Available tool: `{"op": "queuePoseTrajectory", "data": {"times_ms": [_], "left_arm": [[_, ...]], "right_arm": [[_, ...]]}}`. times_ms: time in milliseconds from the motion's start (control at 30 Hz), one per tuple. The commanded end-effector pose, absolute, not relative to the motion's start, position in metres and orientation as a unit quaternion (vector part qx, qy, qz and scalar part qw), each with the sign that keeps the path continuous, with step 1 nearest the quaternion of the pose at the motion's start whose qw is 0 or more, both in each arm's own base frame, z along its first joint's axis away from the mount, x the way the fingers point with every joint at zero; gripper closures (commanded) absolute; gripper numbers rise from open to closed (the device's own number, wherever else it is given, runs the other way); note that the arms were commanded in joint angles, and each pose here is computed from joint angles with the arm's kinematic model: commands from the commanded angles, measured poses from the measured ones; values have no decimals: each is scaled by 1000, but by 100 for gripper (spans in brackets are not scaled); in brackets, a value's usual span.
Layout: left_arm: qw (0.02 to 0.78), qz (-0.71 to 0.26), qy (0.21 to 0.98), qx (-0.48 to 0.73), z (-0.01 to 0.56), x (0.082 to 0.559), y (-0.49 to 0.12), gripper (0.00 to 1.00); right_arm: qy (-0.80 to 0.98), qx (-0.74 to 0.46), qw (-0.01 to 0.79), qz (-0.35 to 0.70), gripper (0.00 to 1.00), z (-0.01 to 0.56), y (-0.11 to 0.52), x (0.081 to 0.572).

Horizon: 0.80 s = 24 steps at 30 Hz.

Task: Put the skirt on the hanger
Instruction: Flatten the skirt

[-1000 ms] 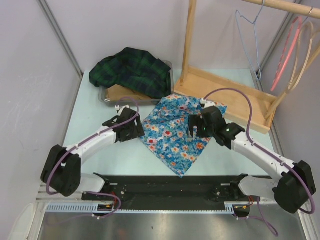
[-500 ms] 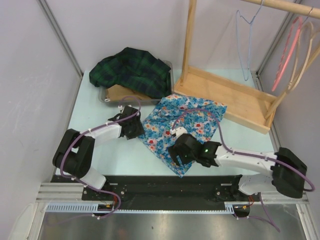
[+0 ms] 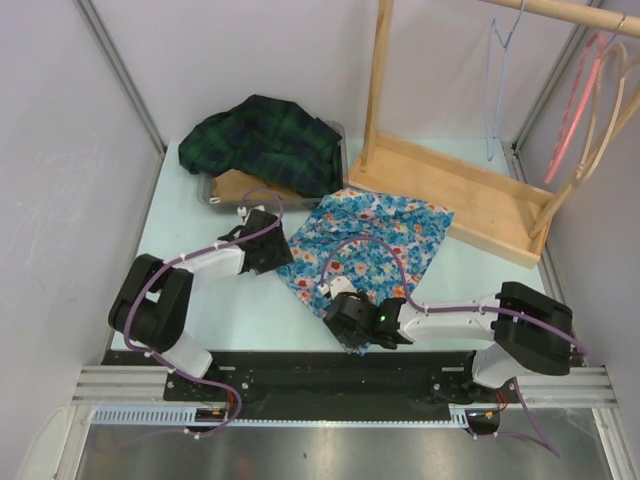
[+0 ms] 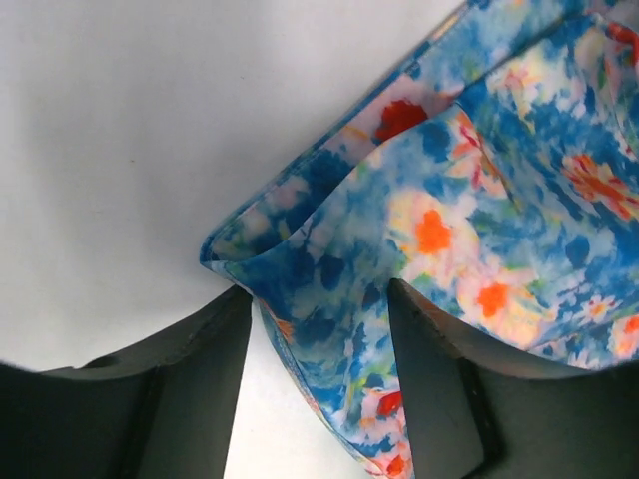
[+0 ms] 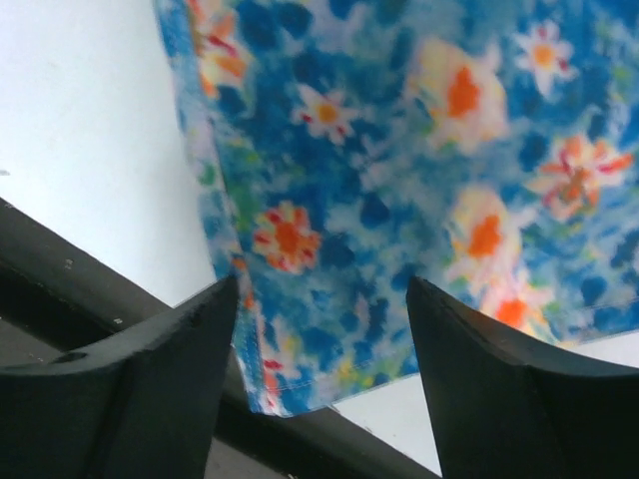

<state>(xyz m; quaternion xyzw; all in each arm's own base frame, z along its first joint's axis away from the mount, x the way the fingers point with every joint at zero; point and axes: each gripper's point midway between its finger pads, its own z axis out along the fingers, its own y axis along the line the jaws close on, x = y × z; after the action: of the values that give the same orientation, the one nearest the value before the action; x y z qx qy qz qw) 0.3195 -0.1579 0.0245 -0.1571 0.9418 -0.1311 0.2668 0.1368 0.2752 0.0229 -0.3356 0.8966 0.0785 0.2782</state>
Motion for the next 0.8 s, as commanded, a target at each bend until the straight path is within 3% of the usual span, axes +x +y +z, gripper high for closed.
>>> {"op": "queuePoseTrajectory", "data": {"times_ms": [0, 167, 267, 300, 400, 567, 767], "left_arm": [[257, -102, 947, -163, 11, 315, -147, 43], [255, -86, 948, -170, 10, 309, -138, 74], [256, -79, 948, -171, 13, 307, -135, 92], [258, -80, 948, -171, 14, 307, -135, 96], [266, -77, 946, -168, 25, 309, -133, 100], [309, -59, 938, -147, 69, 319, -123, 100], [395, -69, 908, -119, 164, 330, -117, 100]], "right_arm": [[886, -354, 290, 74, 32, 19, 295, 137], [885, -362, 283, 68, 45, 12, 302, 133], [884, -364, 284, 68, 59, 14, 305, 132], [885, -362, 287, 66, 74, 15, 305, 133], [884, -353, 300, 56, 100, 25, 306, 139], [875, -315, 366, 28, 100, 78, 302, 169], [856, -235, 460, 17, 100, 173, 273, 223]]}}
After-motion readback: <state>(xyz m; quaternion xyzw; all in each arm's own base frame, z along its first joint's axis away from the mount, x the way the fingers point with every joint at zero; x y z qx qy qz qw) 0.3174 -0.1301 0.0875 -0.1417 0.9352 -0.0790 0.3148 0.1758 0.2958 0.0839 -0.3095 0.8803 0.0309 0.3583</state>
